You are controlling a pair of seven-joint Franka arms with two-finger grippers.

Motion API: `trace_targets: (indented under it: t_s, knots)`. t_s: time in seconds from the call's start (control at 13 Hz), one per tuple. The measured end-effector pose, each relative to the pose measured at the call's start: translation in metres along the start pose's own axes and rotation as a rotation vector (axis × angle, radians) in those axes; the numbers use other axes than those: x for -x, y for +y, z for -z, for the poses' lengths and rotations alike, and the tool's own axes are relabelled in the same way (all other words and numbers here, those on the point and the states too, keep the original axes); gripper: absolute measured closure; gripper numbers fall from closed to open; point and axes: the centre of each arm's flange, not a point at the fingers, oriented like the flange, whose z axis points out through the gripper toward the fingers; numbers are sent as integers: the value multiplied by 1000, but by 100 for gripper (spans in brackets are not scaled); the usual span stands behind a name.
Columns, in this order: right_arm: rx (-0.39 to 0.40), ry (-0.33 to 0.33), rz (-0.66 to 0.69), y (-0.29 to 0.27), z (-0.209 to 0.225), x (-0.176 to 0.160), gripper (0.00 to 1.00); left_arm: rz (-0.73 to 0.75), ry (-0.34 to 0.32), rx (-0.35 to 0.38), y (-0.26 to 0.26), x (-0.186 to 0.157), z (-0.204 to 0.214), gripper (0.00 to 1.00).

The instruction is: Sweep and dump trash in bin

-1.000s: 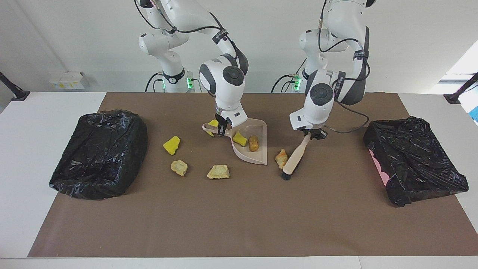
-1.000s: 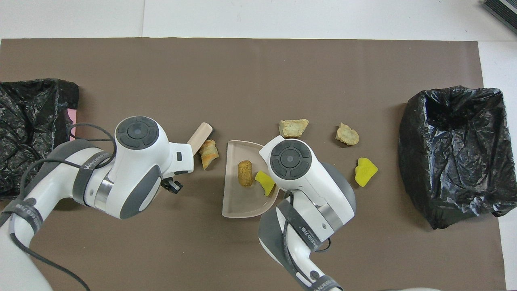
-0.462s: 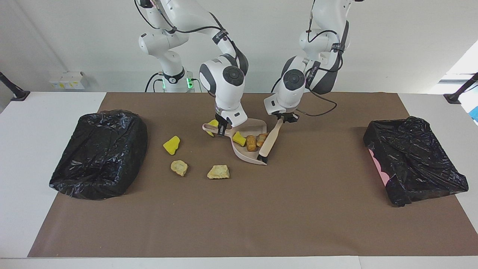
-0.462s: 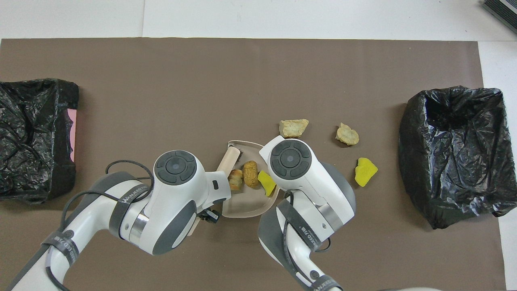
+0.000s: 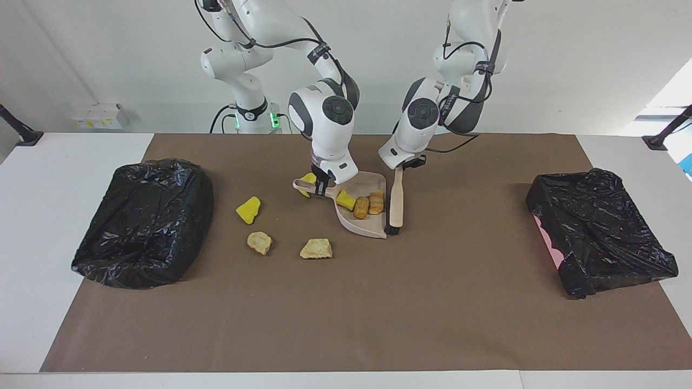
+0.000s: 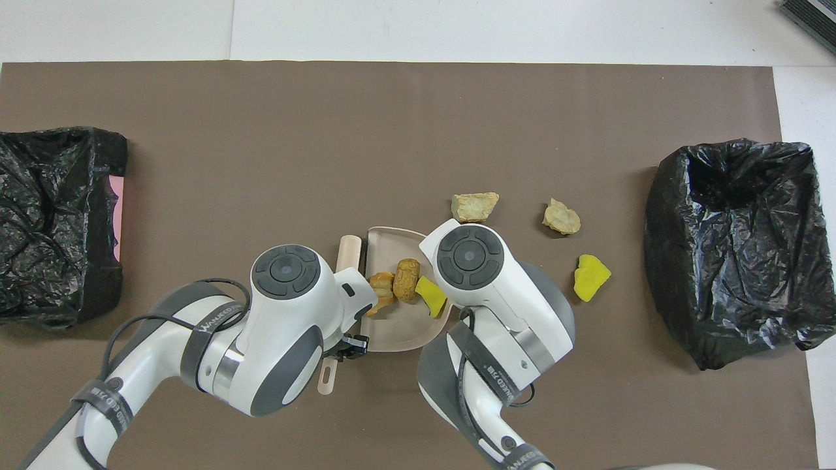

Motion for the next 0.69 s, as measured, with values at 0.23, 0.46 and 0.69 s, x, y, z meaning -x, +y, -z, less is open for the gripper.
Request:
trace_targets:
  t_s: [0.23, 0.46, 0.69]
  knots:
    - [0, 0, -1, 1, 0, 0, 68, 55, -5, -7, -15, 4, 19, 73]
    - [9, 11, -16, 9, 6, 6, 68, 114, 1, -15, -13, 11, 26, 73]
    - [27, 32, -2, 32, 22, 25, 68, 150, 15, 10, 8, 28, 15, 73]
